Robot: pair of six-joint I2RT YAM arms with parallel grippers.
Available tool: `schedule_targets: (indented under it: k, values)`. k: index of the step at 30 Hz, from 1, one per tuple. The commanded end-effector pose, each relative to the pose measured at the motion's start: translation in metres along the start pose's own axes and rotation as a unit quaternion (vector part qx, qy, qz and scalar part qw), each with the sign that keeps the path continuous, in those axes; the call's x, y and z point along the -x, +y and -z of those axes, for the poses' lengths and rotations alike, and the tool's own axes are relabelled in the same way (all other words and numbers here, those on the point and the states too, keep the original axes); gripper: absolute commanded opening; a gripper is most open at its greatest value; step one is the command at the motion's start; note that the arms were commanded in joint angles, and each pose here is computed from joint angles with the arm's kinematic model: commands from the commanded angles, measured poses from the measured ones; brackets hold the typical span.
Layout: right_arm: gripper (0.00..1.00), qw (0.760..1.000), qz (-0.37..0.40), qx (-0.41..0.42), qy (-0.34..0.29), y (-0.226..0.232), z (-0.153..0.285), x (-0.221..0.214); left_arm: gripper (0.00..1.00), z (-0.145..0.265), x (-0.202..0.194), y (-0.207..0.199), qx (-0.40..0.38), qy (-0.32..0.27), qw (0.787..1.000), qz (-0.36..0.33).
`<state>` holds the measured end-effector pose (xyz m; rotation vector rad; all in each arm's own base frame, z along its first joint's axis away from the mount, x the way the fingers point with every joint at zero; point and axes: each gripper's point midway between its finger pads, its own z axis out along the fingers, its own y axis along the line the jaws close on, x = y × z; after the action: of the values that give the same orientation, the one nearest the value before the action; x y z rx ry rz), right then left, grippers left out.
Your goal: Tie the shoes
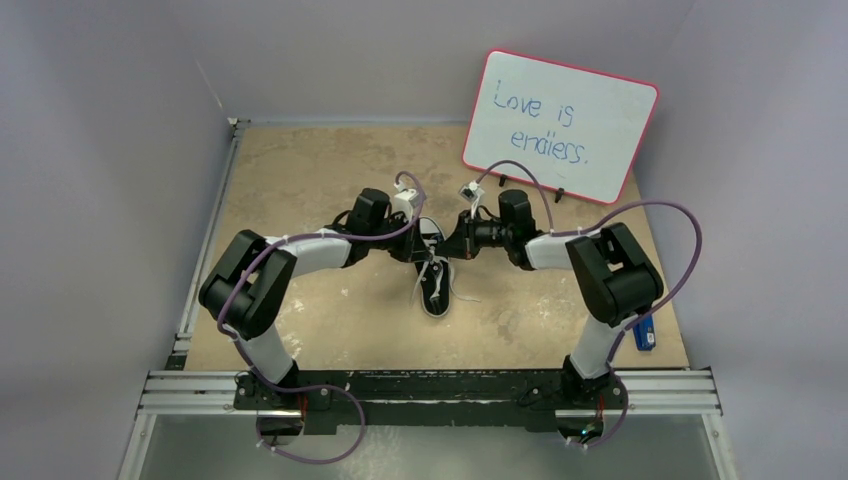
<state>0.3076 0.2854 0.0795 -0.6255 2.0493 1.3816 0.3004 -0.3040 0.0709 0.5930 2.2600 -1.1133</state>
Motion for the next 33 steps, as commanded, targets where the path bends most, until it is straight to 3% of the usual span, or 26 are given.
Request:
schedule_targets:
  k: [1, 10, 19, 20, 23, 26, 30, 33]
  values:
    - [0.00, 0.998, 0.044, 0.025, -0.036, 0.027, 0.010, 0.025, 0.00, -0.001, 0.024, 0.002, 0.020, -0.033, 0.999, -0.031]
    - [0.00, 0.997, 0.020, 0.044, -0.053, 0.040, 0.010, 0.026, 0.00, -0.008, 0.054, -0.012, -0.017, -0.117, 0.993, 0.000]
    - [0.00, 0.996, 0.000, 0.065, -0.058, 0.055, 0.002, 0.031, 0.00, -0.021, 0.028, -0.019, -0.045, -0.100, 0.994, 0.020]
    - [0.04, 0.996, -0.004, 0.056, -0.067, 0.053, 0.005, 0.036, 0.00, -0.020, 0.025, -0.017, -0.040, -0.098, 0.994, 0.020]
    - [0.28, 0.996, -0.025, -0.023, -0.080, 0.027, 0.020, 0.037, 0.00, -0.018, 0.021, -0.012, -0.024, -0.095, 0.995, 0.014]
    - [0.41, 0.993, -0.034, -0.088, -0.065, 0.000, 0.030, 0.029, 0.00, -0.016, 0.019, -0.005, -0.003, -0.091, 0.996, 0.004]
    - [0.42, 0.990, -0.043, -0.124, -0.058, -0.022, 0.034, 0.026, 0.00, -0.010, 0.016, 0.005, 0.030, -0.090, 0.995, -0.015]
    - [0.32, 0.989, -0.015, -0.139, -0.039, -0.035, 0.032, 0.024, 0.00, -0.012, 0.017, 0.000, 0.015, -0.092, 0.996, -0.016]
